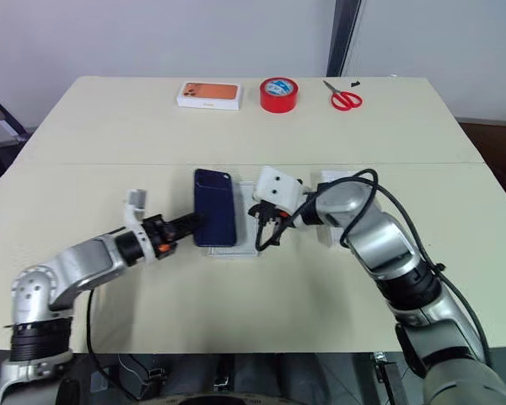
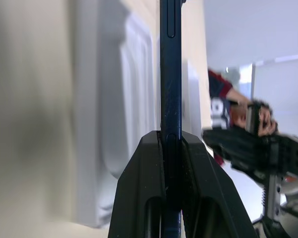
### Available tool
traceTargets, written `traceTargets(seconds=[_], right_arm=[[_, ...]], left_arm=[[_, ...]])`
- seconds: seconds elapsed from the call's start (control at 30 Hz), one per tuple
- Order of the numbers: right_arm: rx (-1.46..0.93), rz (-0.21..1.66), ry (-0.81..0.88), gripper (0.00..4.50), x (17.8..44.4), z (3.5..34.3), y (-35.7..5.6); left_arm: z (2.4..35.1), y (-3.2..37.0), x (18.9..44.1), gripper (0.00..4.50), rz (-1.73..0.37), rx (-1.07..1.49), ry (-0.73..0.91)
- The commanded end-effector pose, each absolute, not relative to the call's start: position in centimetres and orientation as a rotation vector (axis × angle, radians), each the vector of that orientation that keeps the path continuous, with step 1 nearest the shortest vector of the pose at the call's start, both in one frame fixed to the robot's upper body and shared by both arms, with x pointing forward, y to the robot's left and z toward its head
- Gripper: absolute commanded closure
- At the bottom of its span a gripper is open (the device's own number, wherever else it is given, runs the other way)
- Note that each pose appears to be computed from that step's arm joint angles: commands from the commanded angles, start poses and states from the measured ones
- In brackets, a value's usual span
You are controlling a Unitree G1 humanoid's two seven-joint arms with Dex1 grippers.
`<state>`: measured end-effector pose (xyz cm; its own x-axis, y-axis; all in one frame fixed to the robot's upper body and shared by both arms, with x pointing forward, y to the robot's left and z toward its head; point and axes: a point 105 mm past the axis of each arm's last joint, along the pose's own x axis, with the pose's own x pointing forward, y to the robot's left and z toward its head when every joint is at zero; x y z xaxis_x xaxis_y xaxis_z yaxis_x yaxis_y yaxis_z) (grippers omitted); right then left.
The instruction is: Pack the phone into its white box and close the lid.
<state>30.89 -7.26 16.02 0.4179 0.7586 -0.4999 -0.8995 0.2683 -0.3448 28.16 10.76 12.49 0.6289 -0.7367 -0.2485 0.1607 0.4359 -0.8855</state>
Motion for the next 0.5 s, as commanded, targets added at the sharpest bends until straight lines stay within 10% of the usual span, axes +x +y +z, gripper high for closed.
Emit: traceTargets(seconds=[0.03, 0.27, 0.5], right_arm=[[-0.654, 1.125, 0.19, 4.5, 30.8, 17.3, -7.1], [-0.646, 1.123, 0.185, 4.5, 30.7, 17.4, -6.6], [-0.648, 1.125, 0.186, 4.5, 30.6, 17.4, -6.5]], left_arm=[[13.5, 9.7, 28.6, 4.44, -0.642, -0.981, 0.678], [13.0, 8.1, 29.3, 4.44, -0.628, -0.993, 0.729], [13.1, 8.1, 29.6, 1.33, -0.62, -0.998, 0.721]])
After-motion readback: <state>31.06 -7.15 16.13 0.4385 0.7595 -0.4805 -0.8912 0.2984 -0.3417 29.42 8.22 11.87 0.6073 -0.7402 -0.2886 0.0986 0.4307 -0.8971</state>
